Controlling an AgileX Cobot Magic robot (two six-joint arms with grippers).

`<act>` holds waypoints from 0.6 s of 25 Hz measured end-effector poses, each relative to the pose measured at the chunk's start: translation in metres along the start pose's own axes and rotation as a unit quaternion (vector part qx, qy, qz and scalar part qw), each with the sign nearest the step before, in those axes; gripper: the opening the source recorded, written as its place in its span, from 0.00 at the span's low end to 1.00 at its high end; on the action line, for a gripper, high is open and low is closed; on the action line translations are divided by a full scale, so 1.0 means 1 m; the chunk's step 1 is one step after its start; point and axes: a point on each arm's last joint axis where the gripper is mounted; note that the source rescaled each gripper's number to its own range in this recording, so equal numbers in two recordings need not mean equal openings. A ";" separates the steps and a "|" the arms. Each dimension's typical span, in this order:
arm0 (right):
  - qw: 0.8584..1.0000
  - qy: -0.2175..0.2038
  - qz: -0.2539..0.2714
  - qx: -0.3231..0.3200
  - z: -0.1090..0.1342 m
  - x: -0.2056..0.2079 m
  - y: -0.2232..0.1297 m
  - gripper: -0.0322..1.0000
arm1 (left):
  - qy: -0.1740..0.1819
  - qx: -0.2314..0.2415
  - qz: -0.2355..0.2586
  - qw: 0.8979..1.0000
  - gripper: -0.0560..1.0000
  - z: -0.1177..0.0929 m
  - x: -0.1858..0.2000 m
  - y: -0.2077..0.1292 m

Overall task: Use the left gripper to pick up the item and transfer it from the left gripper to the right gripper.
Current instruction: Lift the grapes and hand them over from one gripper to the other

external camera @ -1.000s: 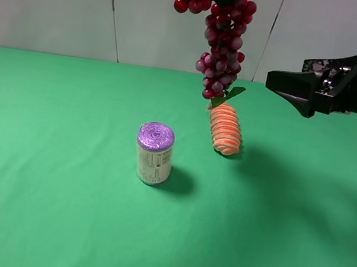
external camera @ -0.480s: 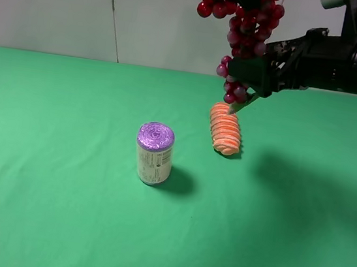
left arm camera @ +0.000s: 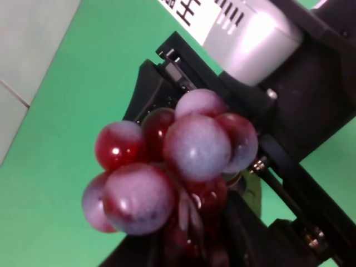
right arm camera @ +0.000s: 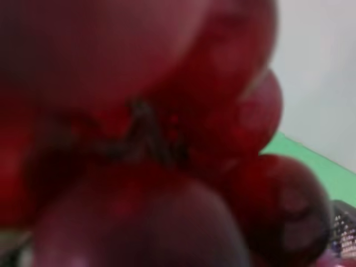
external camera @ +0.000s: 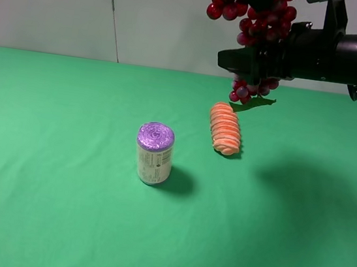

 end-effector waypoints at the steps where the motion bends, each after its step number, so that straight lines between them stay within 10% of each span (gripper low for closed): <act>1: 1.000 0.000 0.000 -0.002 0.000 0.000 0.000 0.93 | 0.000 0.000 0.000 1.000 0.05 0.000 0.000 0.000; 6: 1.000 0.001 -0.002 -0.006 0.000 0.000 0.001 0.05 | 0.000 0.000 0.000 1.000 0.05 0.000 0.000 0.000; 15: 1.000 0.000 -0.002 -0.009 0.000 0.000 0.001 0.05 | -0.001 -0.001 0.000 1.000 0.05 0.000 0.000 0.000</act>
Point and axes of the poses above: a point on each arm's last joint axis where the gripper is mounted, x pointing back along that axis away from the gripper, z along the wrist's bending axis when the last joint is at zero, y = z × x, and after that the axes turned 13 degrees about -x, right-handed
